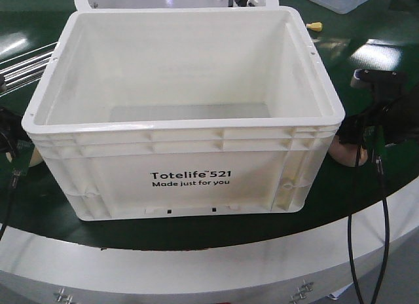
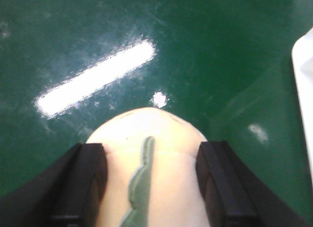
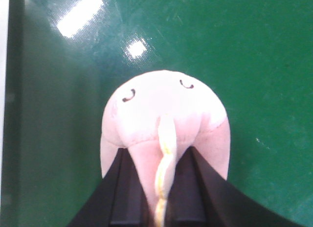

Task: Place moving items into box and shelve
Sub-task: 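Grasp the yellow plush ball with the left gripper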

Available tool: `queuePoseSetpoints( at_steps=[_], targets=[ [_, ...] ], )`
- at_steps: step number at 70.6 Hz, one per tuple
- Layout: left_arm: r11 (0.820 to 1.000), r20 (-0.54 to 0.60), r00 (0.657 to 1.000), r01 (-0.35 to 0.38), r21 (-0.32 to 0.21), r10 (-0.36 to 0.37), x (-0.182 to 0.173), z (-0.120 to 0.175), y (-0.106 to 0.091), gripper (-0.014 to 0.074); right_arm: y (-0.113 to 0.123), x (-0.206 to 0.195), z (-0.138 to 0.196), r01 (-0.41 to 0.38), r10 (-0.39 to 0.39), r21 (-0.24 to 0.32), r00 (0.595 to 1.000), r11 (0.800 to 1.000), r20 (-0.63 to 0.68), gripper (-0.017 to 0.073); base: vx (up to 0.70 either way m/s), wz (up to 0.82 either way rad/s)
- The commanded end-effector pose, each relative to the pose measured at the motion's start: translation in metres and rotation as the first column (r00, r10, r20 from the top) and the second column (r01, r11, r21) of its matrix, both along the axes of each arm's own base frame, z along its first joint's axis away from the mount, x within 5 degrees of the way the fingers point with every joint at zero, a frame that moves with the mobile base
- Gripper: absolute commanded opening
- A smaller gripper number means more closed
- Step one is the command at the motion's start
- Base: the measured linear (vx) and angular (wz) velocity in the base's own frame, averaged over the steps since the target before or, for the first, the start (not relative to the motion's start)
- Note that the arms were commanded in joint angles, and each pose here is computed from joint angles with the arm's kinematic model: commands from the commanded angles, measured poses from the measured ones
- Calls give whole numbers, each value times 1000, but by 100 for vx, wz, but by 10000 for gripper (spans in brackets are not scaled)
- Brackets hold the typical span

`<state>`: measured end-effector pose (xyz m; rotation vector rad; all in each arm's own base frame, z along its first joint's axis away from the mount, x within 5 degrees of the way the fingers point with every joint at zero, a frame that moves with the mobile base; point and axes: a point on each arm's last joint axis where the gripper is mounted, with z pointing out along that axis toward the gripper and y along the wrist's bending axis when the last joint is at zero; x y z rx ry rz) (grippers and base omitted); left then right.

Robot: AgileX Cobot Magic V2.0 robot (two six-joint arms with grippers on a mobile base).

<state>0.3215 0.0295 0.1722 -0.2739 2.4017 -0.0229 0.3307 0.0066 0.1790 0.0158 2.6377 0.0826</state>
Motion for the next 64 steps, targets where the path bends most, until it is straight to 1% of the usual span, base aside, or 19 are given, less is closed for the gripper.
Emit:
queuePoseSetpoints(
  at_steps=[1,7,8,14,16,31,43,54,64],
  targets=[
    [1000,45,999,-9,-5,9,4,13,0,404,0,1,14,-9,9,-3,999,1000,33,-15,0,0],
    [1000,23,1000,-8,-7,9,3,10,0,227,0,1,14,-8,9,-3,999,1000,35,-15,0,0],
    [1000,19,1000,-8,-7,9,2,10,0,209,0,1,14,-8,9,-3,999,1000,35,-15,0,0],
    [1000,7,1000,-8,-9,8,2,9,0,5,0,1,14,-8,9,-3,999,1000,35,-15,0,0],
    [1000,5,1000,-8,-9,8,1,9,0,-29,0,1,14,-8,9,-3,999,1000,35,-15,0,0],
    [1000,20,1000,-10,-10,10,0,14,0,-29,0,2,14,-17,18,-12,999,1000,45,-15,0,0],
    [1000,126,992,-11,0,11,-1,36,0,-27,-1,3,20,-30,33,-36,996,999,78,-15,0,0],
    [1000,245,969,-13,11,10,-5,62,0,-27,-3,2,42,-31,42,-60,980,998,193,-15,0,0],
    [1000,343,939,-16,20,8,-12,87,-1,-27,-3,-4,73,-18,39,-66,944,998,328,-15,0,0]
  ],
)
